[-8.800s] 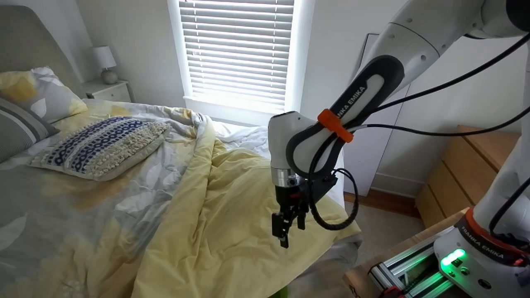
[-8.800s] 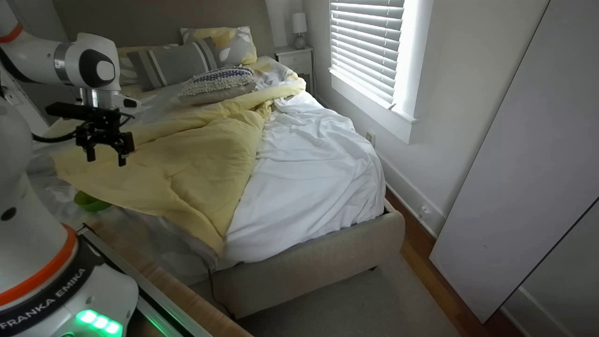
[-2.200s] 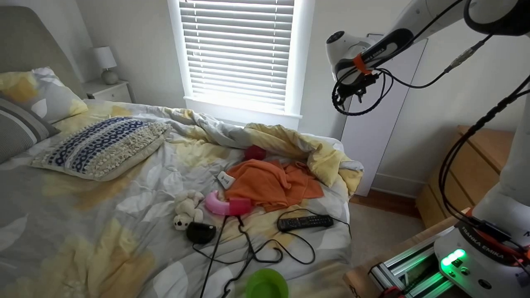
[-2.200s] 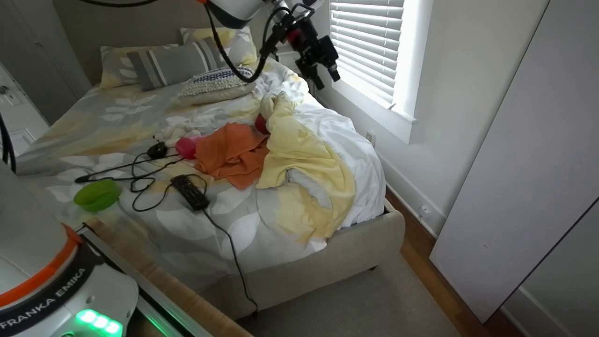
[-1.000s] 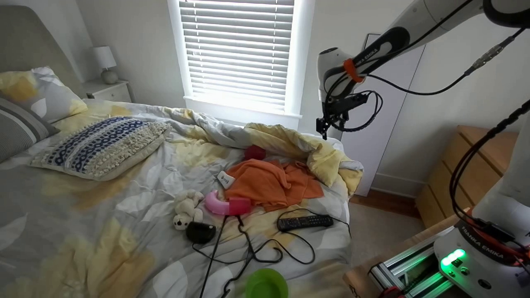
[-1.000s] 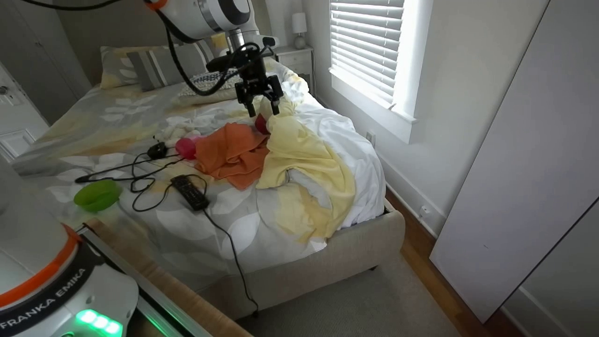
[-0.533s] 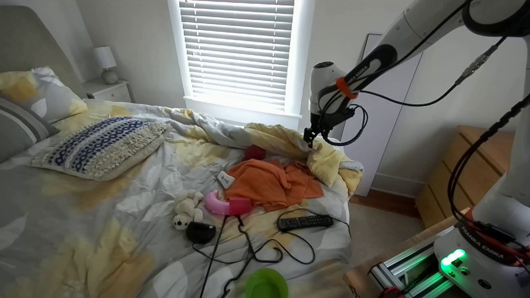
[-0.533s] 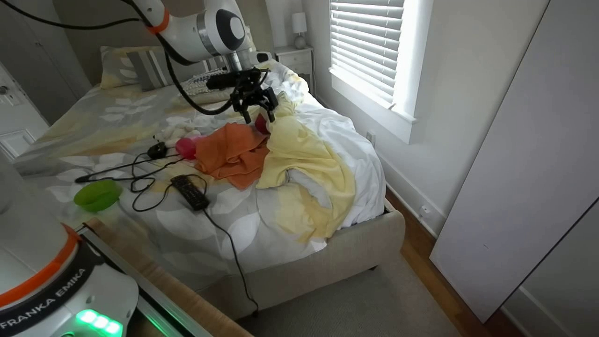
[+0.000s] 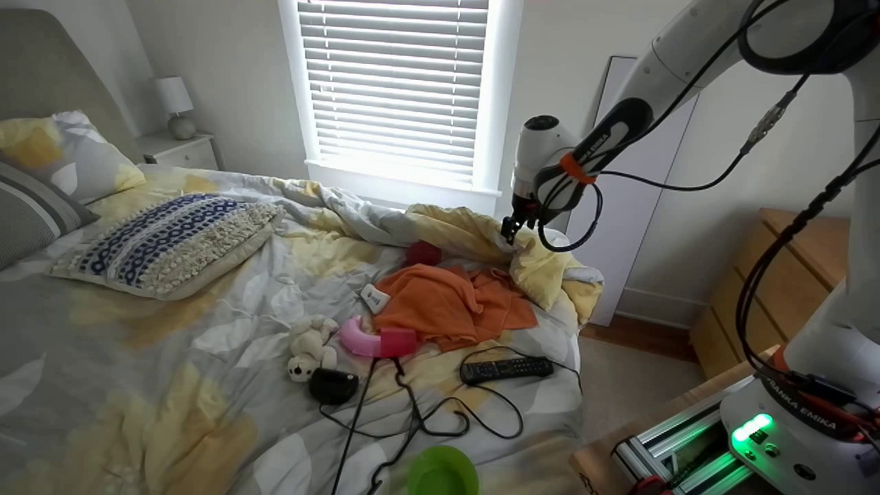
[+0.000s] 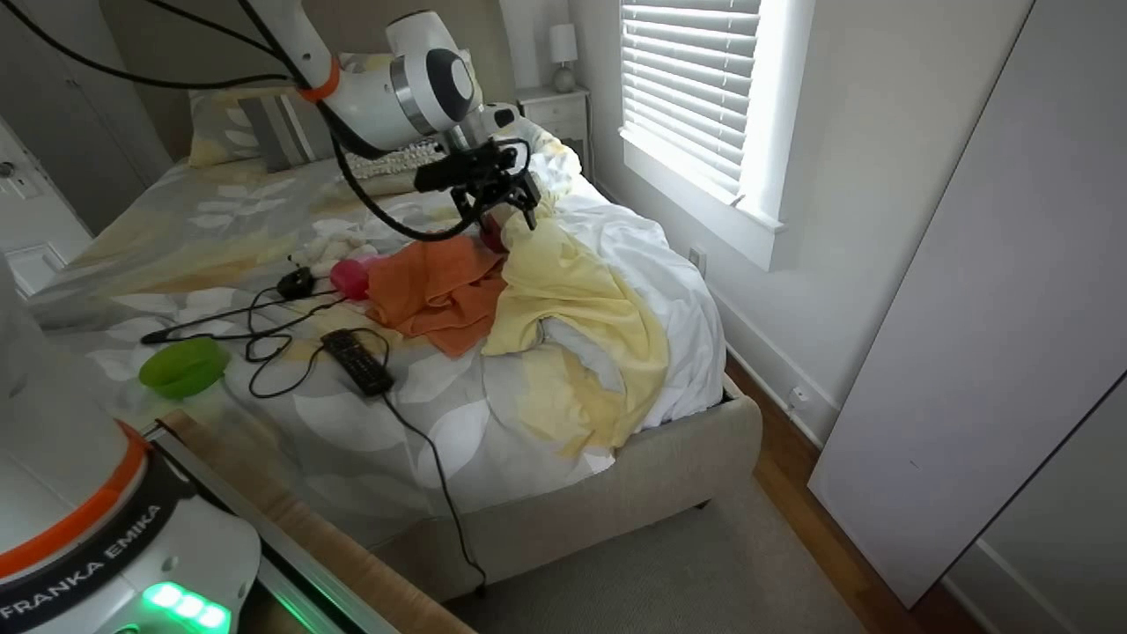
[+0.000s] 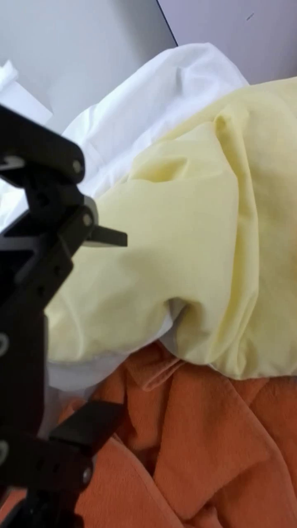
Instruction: Spread the blanket over the corner of the bed
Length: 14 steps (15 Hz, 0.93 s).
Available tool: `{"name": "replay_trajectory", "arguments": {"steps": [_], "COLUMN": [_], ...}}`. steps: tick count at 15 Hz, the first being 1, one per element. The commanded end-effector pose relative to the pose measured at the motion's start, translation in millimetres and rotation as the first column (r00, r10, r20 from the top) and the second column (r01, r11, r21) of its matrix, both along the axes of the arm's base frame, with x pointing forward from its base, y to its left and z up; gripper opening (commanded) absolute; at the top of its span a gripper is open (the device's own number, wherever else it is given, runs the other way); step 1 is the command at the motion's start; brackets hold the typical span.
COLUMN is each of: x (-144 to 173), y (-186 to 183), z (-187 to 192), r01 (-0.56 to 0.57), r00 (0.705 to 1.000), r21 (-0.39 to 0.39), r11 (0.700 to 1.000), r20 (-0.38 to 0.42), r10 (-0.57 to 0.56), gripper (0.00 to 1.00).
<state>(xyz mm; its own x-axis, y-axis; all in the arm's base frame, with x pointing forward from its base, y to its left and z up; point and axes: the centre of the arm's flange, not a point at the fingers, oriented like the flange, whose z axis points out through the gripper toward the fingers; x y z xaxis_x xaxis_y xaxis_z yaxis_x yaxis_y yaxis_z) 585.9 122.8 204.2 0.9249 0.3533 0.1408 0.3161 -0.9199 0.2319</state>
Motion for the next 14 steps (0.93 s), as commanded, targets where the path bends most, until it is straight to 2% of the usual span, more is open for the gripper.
{"name": "replay_trajectory", "arguments": {"steps": [1,6,10,12,14], "x": [1,4,28,47,69], "y": [-3,-5,-13,-21,-32], "z": [-17,-24,-8,3,14], "r01": [-0.049,-0.062,-0.053,-0.042,-0.033], "r00": [0.998,0.997,0.997,0.995,0.988], "r21": [-0.023,-0.023,-0.046,-0.057,-0.104], "r11": [0.999,0.998,0.998,0.997,0.994], "r20": [0.043,0.035,0.055,0.089,0.145], "r10": [0.050,0.063,0.055,0.047,0.048], "gripper": [0.69,0.31,0.01,0.00,0.01]}}
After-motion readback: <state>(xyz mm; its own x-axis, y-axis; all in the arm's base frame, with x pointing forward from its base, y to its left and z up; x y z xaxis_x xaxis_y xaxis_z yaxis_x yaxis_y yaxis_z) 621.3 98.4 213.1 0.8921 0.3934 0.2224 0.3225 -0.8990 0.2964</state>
